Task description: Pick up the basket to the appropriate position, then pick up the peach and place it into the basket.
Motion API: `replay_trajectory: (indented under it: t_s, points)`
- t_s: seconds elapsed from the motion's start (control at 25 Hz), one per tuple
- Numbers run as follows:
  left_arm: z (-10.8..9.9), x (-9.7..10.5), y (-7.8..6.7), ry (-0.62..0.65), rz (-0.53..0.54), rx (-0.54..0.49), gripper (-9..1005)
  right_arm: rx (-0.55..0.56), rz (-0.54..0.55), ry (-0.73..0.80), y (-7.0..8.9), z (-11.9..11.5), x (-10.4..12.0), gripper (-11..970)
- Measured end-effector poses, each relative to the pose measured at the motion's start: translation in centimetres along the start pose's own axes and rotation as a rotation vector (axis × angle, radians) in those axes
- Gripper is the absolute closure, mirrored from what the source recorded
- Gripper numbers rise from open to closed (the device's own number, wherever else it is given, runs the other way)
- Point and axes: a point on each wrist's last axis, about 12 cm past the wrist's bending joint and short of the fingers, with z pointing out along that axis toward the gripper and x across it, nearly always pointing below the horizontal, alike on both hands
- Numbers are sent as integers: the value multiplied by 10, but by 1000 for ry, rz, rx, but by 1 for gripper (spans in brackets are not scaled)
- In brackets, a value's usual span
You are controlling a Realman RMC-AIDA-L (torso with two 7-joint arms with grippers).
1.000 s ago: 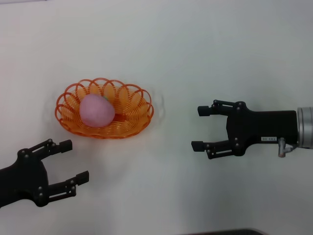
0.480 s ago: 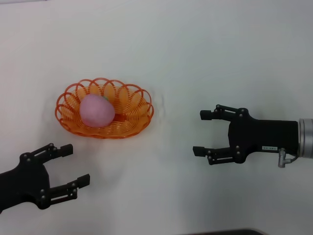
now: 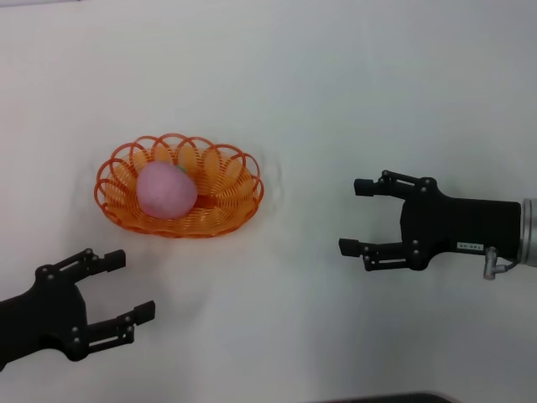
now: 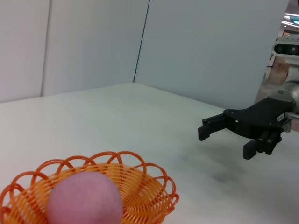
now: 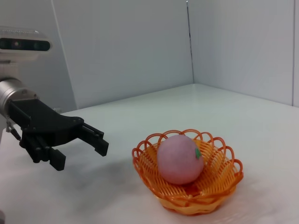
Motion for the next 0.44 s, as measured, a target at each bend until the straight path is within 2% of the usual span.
replay_trajectory:
  t_s: [0.44]
  points:
    - [1,-1,1,-2,2,0,155,-1,-3,1,-1,1,-1,3]
